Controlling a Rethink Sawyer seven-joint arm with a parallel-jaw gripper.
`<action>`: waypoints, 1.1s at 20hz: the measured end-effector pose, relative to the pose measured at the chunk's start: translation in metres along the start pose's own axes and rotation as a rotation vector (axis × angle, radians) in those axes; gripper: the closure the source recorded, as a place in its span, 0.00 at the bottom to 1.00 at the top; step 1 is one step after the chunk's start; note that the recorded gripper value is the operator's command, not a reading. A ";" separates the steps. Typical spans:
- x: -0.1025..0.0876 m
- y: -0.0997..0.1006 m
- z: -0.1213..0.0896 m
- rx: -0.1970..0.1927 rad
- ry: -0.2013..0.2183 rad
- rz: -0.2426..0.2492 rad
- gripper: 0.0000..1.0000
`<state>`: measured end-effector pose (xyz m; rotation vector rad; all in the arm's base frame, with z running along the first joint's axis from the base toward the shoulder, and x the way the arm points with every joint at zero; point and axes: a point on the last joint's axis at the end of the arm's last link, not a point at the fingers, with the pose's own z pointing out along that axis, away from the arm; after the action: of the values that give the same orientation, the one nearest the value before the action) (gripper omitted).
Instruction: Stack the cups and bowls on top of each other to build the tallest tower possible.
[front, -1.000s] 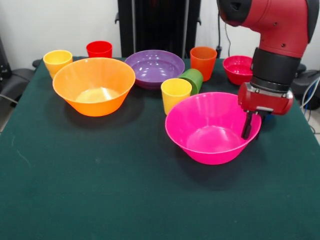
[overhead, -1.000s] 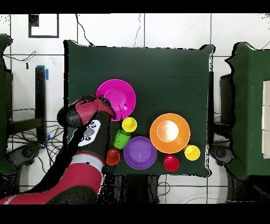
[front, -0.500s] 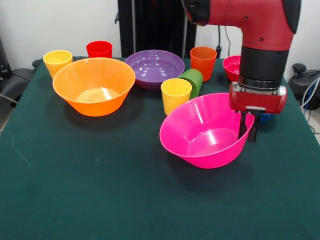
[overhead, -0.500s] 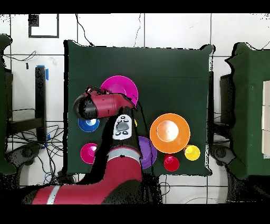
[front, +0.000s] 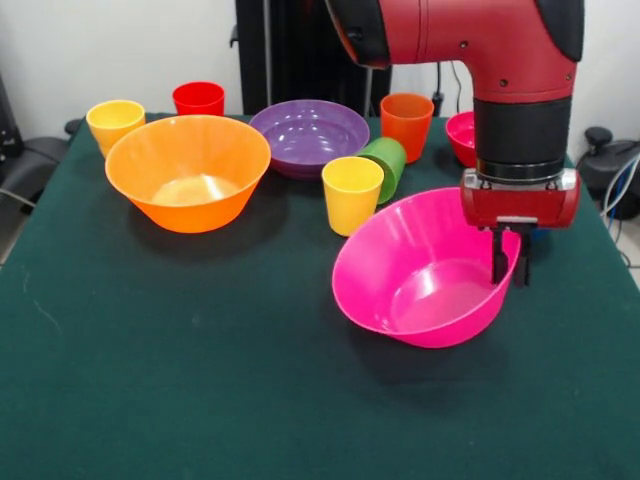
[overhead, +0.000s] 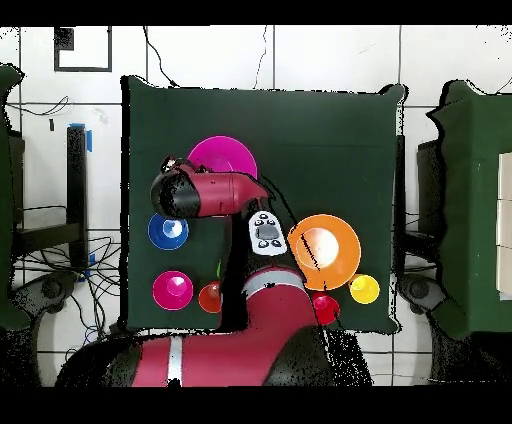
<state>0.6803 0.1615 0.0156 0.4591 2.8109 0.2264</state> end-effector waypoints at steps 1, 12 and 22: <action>0.000 0.001 0.000 -0.007 0.002 0.004 1.00; -0.011 0.029 -0.002 -0.138 0.003 0.033 1.00; -0.014 0.052 -0.004 -0.291 0.011 0.046 1.00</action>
<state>0.7064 0.2052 0.0336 0.4548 2.7168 0.6384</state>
